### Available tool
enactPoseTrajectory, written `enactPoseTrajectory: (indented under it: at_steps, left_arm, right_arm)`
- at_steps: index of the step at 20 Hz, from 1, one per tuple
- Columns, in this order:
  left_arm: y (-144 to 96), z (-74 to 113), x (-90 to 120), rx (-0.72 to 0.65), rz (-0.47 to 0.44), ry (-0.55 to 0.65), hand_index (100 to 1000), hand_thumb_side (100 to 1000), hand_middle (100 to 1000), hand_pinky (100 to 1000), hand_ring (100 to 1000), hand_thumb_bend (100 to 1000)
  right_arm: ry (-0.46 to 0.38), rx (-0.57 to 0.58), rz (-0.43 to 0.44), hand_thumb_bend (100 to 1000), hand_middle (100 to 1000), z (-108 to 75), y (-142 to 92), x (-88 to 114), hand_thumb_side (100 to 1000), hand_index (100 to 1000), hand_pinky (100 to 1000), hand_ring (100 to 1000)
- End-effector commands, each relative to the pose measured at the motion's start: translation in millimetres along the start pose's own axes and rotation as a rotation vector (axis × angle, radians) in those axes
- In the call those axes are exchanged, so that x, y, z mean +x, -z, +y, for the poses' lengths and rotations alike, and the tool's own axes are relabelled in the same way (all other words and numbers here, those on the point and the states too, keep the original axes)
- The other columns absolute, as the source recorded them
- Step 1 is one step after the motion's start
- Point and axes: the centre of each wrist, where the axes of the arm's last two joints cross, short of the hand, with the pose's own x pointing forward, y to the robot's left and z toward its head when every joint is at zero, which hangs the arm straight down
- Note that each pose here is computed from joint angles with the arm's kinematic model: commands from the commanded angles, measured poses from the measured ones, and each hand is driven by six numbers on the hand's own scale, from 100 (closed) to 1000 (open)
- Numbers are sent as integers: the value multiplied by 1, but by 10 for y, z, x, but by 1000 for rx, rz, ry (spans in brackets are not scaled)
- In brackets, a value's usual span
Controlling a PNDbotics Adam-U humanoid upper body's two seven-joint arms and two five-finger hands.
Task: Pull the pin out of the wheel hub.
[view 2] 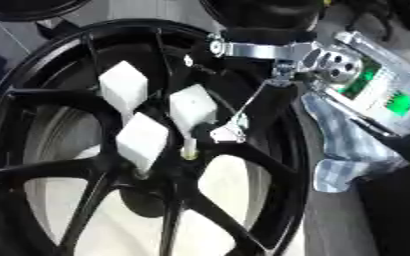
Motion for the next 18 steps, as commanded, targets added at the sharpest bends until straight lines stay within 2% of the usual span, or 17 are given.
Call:
enactPoseTrajectory:
  at_steps: [1,5,9,13,18]
  left_arm:
    - [24,49,70,0,-22,22,779,723,622,895,757,106]
    - [-1,66,63,4,-13,29,780,724,621,895,757,106]
    - [-41,91,51,17,-3,40,779,722,621,895,757,106]
    - [-88,116,36,40,4,49,779,721,620,895,757,106]
    - [-148,136,14,73,8,58,779,719,620,895,757,106]
  right_arm:
    - [-24,-26,3,337,267,-181,-108,117,100,243,636,564]
    - [16,-76,-2,349,261,-329,-220,169,100,230,627,558]
    - [43,-199,27,337,265,-475,-468,164,100,230,630,562]
    - [66,-395,112,312,277,-500,-809,31,100,238,644,574]
    - [85,-721,228,287,294,-443,-1270,-306,100,255,646,577]
